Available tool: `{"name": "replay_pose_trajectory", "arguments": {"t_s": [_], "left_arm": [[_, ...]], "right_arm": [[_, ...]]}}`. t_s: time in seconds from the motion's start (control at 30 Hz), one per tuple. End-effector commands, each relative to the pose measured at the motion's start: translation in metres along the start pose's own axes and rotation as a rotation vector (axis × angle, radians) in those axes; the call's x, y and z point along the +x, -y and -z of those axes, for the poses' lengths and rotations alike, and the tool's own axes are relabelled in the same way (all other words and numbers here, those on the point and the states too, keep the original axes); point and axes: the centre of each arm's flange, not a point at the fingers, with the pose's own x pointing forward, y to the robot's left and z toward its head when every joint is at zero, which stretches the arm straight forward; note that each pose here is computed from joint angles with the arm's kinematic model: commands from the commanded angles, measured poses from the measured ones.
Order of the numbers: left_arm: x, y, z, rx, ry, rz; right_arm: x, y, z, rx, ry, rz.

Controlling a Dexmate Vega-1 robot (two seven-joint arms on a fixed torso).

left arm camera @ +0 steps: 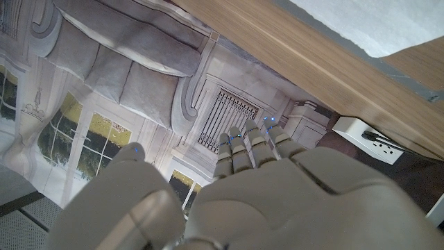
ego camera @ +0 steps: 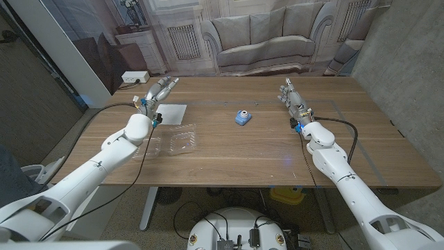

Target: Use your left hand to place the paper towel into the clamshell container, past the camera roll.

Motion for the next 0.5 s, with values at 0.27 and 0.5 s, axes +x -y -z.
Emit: {"name": "replay_pose_trajectory", "arguments": {"t_s": [0.27,0.5], "left_arm": [[-0.0099,-0.0015,-0.0017,0.161,-0.009,-0.061],[-0.0115,-0.0008,-0.0019,0.229,-0.017,-0.069]], "right_arm": [[0.0,0.0006,-0.0019,-0.005,-0.008,0.0],[-0.0006,0.0002,0.0003,0.003,-0.008,0.005]]}}
